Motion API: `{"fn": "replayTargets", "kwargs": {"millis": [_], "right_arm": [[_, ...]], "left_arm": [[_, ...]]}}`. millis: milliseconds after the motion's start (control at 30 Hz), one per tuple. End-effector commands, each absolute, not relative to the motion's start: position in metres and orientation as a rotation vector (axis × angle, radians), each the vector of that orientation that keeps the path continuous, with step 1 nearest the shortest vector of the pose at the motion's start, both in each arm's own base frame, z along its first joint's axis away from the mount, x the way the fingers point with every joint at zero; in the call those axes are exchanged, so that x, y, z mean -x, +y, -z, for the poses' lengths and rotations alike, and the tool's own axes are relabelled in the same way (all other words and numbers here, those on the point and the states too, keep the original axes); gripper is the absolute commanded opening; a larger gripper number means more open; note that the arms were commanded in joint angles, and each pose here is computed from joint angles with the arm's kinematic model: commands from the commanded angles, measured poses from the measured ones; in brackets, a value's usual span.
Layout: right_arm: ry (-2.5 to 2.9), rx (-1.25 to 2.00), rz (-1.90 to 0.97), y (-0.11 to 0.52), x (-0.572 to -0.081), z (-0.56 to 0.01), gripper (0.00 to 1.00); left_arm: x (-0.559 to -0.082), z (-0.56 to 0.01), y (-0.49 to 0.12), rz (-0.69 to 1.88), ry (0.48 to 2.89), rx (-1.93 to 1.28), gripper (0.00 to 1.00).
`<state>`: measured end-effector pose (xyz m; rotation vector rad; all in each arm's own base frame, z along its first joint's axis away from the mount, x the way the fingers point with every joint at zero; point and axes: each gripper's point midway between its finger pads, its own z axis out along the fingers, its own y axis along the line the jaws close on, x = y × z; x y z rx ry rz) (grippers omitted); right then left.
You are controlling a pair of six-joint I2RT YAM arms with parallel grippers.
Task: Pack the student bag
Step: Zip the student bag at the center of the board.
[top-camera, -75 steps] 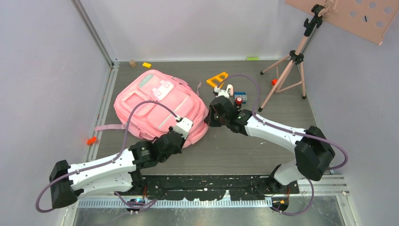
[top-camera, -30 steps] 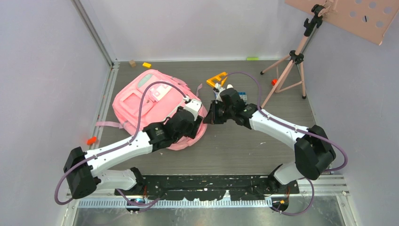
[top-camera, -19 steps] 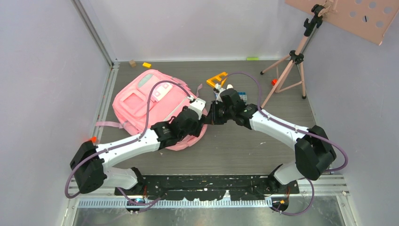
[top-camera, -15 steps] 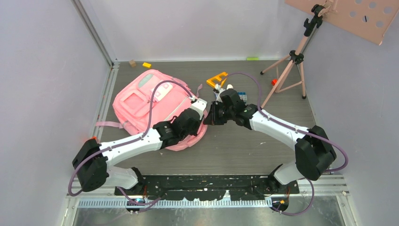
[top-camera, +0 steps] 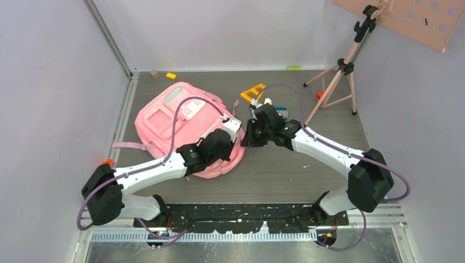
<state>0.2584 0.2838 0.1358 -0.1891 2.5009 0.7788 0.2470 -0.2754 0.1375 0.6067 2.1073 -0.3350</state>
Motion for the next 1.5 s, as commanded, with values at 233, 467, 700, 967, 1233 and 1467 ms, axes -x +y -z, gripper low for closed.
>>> {"fn": "replayTargets", "kwargs": {"millis": [233, 467, 700, 967, 1233, 1467], "right_arm": [[2.421, 0.059, -0.444, 0.238, -0.294, -0.158, 0.00], [2.401, 0.028, -0.366, 0.231, -0.306, -0.156, 0.00], [2.401, 0.026, -0.318, 0.230, -0.314, -0.146, 0.00], [2.430, -0.024, -0.250, 0.227, -0.321, -0.131, 0.00], [2.435, -0.023, -0.286, 0.237, -0.328, -0.119, 0.00], [2.453, 0.037, -0.479, 0.265, -0.319, -0.118, 0.00]], "left_arm": [[-0.209, -0.118, -0.241, 0.353, 2.247, -0.591, 0.00], [-0.194, -0.117, -0.223, 0.335, 2.300, -0.576, 0.00], [-0.185, -0.130, -0.205, 0.323, 2.309, -0.517, 0.00], [-0.175, -0.144, -0.184, 0.298, 2.333, -0.459, 0.00], [-0.166, -0.157, -0.163, 0.277, 2.326, -0.408, 0.00], [-0.171, -0.164, -0.169, 0.327, 2.280, -0.365, 0.03]]}}
